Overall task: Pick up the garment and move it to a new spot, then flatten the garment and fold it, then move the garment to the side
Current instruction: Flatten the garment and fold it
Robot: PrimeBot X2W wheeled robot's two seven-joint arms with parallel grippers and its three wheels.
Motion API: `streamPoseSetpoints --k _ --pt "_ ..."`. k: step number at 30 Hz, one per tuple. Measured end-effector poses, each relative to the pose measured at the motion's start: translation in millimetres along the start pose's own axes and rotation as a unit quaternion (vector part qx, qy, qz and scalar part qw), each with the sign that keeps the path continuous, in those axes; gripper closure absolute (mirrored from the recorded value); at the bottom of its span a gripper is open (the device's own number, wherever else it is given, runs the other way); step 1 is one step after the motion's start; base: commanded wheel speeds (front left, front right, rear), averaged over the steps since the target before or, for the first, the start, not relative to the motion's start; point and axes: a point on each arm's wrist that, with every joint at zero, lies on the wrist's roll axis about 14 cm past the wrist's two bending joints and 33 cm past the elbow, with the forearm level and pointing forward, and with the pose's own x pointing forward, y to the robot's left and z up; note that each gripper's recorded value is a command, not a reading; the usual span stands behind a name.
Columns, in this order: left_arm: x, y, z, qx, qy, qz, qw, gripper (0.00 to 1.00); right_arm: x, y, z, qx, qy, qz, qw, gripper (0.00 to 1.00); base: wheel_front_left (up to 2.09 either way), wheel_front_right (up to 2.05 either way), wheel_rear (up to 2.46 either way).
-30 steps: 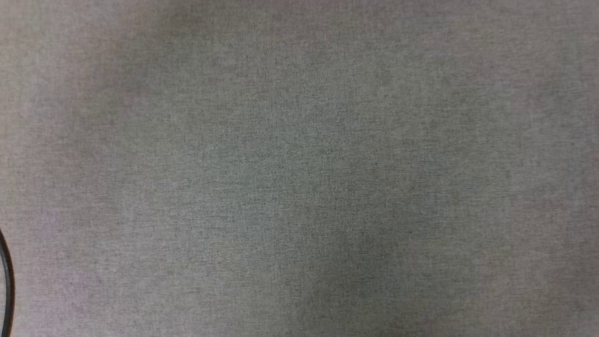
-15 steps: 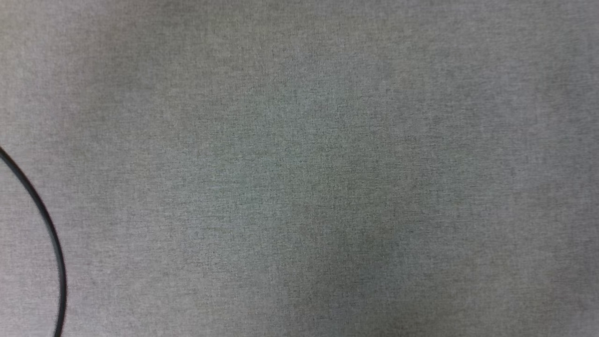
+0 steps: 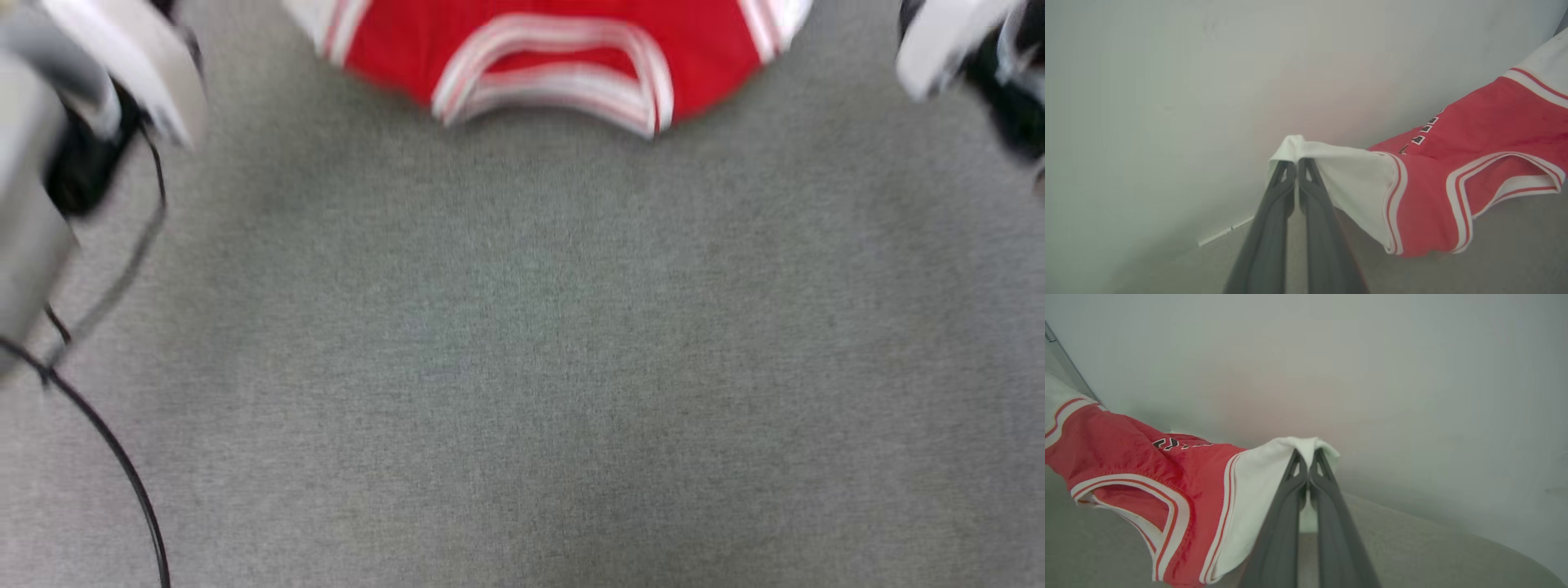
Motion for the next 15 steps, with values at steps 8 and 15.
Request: streamPoseSetpoints --k 8,15 --pt "-75.8 -32.5 -43.8 -0.031 0.053 0.006 0.998 1.00 -70.4 8.7 -44.4 0.037 0.040 0.001 0.999 1.00 0.00 0.00 0.00" --pt "-153.0 -53.6 -76.9 -0.049 0.114 0.013 0.992 1.00 -137.7 14.7 -84.0 0.049 0.093 0.001 0.994 1.00 0.00 0.00 0.00"
